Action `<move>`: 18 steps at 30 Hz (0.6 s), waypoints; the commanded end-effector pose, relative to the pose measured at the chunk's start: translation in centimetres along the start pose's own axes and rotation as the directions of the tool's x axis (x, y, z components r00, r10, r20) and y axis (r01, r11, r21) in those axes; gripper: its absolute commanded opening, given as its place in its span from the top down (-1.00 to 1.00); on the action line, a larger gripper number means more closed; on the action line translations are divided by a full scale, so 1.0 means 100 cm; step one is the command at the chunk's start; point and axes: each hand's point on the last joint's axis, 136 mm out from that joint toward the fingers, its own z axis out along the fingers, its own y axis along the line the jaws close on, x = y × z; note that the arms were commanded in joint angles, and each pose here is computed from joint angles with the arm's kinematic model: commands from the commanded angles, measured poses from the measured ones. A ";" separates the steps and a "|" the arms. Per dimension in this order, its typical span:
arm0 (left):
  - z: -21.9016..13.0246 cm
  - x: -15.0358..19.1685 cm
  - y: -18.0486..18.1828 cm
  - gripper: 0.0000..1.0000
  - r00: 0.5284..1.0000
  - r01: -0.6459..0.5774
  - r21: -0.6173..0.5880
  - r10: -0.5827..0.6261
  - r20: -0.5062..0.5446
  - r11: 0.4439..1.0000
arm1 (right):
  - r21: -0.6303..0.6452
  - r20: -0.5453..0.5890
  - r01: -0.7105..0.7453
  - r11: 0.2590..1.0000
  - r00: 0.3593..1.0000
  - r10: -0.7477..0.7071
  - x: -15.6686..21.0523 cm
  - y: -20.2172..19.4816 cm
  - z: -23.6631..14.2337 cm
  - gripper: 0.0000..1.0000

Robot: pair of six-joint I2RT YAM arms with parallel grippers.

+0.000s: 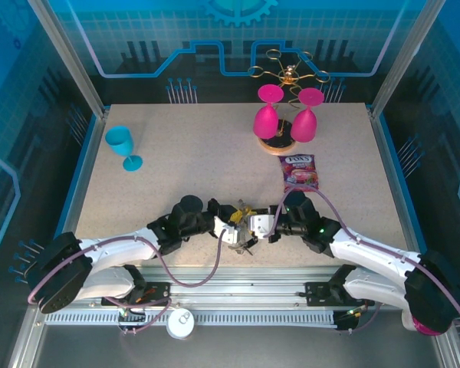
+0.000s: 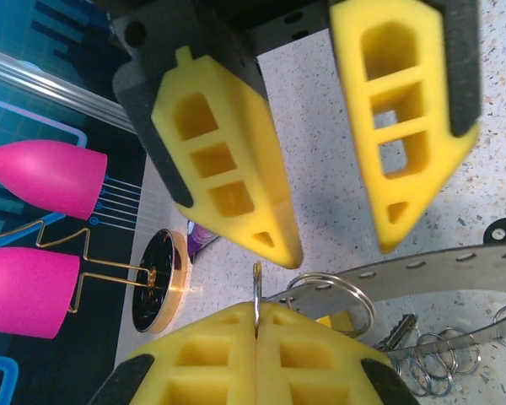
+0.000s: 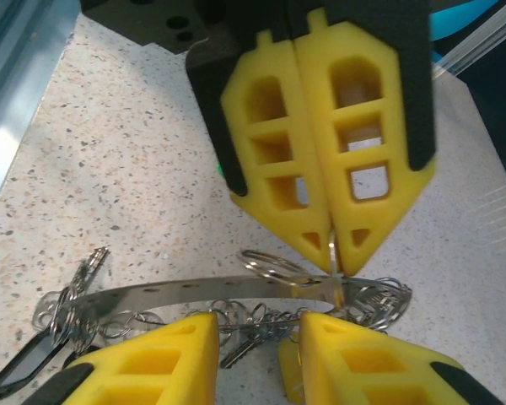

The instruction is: Put the keys on the keyring

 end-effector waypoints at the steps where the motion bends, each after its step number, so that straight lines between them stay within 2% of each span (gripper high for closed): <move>1: -0.001 -0.006 0.008 1.00 0.998 -0.058 -0.041 0.059 0.020 0.997 | 0.074 0.026 0.041 0.996 0.999 -0.043 -0.008 -0.011 -0.004 0.41; 5: -0.003 -0.010 0.003 1.00 0.998 -0.039 -0.015 0.040 0.040 0.999 | 0.136 0.035 0.041 0.990 0.998 -0.046 -0.009 -0.019 -0.010 0.48; 10: -0.005 -0.020 -0.003 1.00 0.996 0.020 0.038 -0.023 0.086 0.999 | 0.110 0.070 0.051 0.993 0.996 -0.059 -0.017 -0.016 -0.010 0.47; 18: -0.006 -0.023 -0.001 1.00 0.994 0.040 0.044 -0.044 0.098 0.998 | 0.088 0.113 0.084 0.993 0.989 -0.094 -0.027 -0.017 -0.001 0.55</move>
